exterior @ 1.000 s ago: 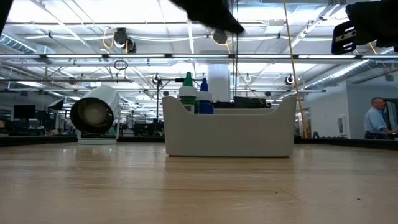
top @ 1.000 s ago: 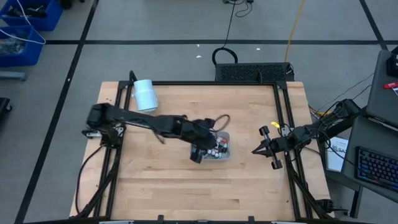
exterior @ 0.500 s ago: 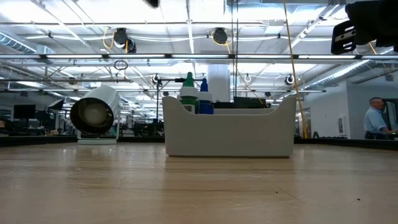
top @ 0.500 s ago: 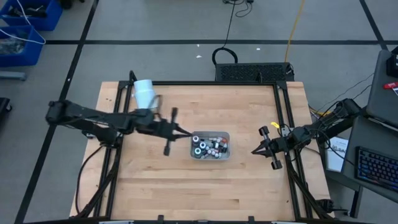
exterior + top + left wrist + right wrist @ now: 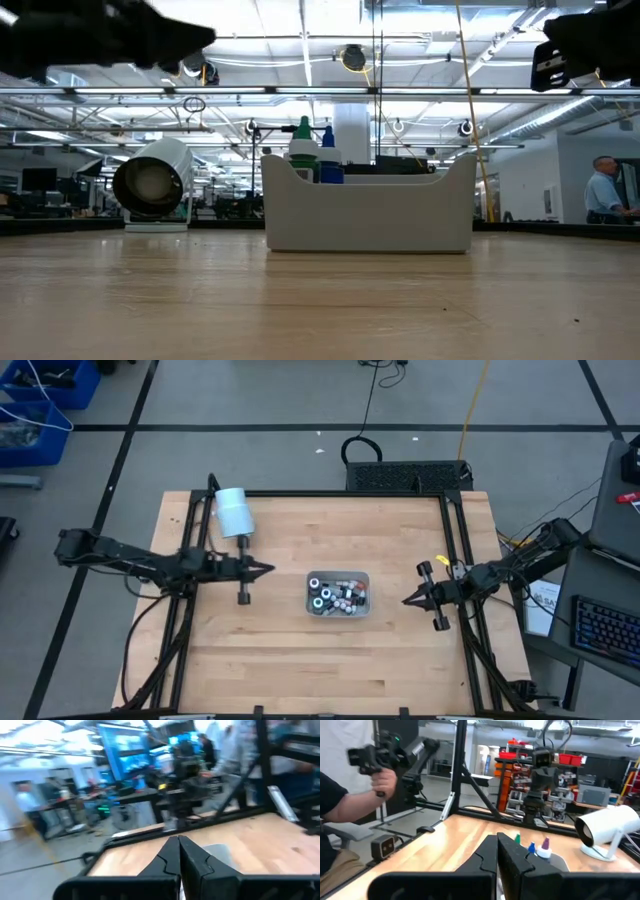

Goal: Pick & Place food coloring
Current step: Return to Home Position

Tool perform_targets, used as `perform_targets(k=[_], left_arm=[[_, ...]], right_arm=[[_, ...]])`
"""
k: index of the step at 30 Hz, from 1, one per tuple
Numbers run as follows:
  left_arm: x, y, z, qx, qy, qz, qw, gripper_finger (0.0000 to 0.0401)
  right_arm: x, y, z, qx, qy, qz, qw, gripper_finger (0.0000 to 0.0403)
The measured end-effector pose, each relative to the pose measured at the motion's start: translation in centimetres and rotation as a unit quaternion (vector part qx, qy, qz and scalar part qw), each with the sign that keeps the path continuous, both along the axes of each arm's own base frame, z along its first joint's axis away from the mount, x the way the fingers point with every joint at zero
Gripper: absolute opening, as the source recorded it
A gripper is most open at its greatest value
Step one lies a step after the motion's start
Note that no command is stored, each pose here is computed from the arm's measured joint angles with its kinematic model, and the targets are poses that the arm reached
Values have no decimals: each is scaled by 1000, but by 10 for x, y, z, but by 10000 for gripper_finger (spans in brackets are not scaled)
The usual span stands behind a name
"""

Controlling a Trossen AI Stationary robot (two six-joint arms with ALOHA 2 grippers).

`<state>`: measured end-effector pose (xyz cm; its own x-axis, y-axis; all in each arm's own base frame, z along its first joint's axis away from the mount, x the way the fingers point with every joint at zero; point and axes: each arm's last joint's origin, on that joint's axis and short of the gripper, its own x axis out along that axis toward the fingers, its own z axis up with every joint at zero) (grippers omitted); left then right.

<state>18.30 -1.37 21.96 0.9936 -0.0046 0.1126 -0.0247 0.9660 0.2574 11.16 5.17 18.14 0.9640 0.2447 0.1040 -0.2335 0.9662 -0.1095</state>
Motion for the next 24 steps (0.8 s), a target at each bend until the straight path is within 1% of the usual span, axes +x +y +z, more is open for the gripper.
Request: perform_targets(k=[3, 6, 9, 12, 14, 19, 21, 24], left_arm=[[-22, 3, -7, -5, -28, 23, 999, 1], [-43, 5, -16, -7, -57, 25, 998, 0], [-56, 8, -28, -7, -64, 28, 998, 0], [-59, 10, -37, -14, -16, 32, 999, 0], [-59, 11, -43, -15, 14, 28, 999, 0], [-59, 15, -60, -5, 100, 47, 994, 0], [-60, 16, -63, -7, 118, 38, 992, 0], [-60, 17, -63, -6, 121, 12, 993, 0]], right_arm=[[-1, 0, 1, 4, -4, 3, 1000, 0], [-2, -1, 2, 11, -4, 2, 1000, 0], [-3, -2, 0, 8, 4, -8, 1000, 0], [-3, -5, 2, 22, -10, -43, 999, 0], [-3, -8, 0, 31, 3, -68, 997, 0], [-1, -10, -9, 55, 48, -78, 994, 0], [-1, -10, -12, 57, 67, -79, 993, 0], [-1, -10, -14, 60, 75, -80, 992, 0]])
